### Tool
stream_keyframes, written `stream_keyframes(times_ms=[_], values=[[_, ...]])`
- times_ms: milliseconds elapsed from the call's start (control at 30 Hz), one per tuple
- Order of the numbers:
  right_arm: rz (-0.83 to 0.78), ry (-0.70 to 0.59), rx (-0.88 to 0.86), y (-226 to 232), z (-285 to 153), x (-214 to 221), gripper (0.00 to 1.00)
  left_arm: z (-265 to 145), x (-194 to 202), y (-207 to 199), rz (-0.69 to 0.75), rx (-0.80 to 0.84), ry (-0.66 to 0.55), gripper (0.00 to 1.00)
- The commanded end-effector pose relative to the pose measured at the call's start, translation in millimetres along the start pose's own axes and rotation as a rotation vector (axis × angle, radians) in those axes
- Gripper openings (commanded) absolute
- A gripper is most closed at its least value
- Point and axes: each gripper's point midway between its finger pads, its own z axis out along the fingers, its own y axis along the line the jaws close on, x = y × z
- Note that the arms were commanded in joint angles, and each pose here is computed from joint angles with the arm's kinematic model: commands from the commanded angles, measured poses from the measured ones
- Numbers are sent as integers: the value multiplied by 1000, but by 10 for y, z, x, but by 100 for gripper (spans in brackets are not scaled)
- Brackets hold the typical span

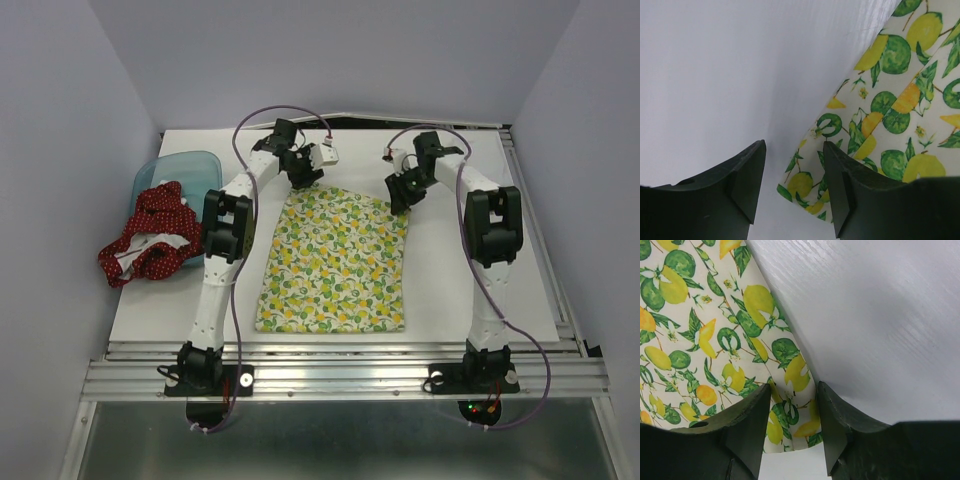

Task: Fold and stack the skirts
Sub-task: Fold the skirt

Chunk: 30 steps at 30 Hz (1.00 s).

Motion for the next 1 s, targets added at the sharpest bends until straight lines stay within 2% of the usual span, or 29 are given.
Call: stream_keyframes(times_ms=[0, 67, 133, 233, 267, 367, 533, 600, 633, 667, 700, 800, 967], values=[[-21, 8, 6, -74, -27, -22, 49, -189, -109, 113, 38, -13, -5, 61], [-20, 20, -7, -62, -11, 4, 48, -189, -59, 74, 36, 5, 0, 58], [-25, 23, -7, -69, -17, -6, 44, -187, -14, 32, 32, 21, 12, 55], [-23, 41, -12, -111, -17, 56, 38, -173, 51, -23, 30, 46, 24, 45], [-16, 41, -10, -152, -38, 74, 37, -161, 78, -45, 29, 54, 31, 36], [-16, 37, -4, -213, -89, 54, 37, -155, 108, -50, 32, 58, 44, 27], [-11, 53, -22, -265, -160, 116, 39, -172, 131, -38, 36, 56, 52, 17], [-8, 63, -40, -240, -135, 152, 33, -181, 122, -33, 38, 55, 51, 12], [-5, 64, -48, -230, -123, 158, 29, -186, 115, -27, 36, 53, 50, 4], [-1, 65, -56, -220, -109, 167, 24, -190, 103, -15, 37, 48, 47, 0], [0, 57, -65, -214, -99, 140, 14, -198, 90, 1, 39, 41, 45, 0], [2, 27, -70, -215, -124, 26, 1, -225, 50, 60, 43, 19, 40, 0], [-3, -46, -16, -294, -254, -239, 1, -350, -87, 248, 61, -48, 28, 0]])
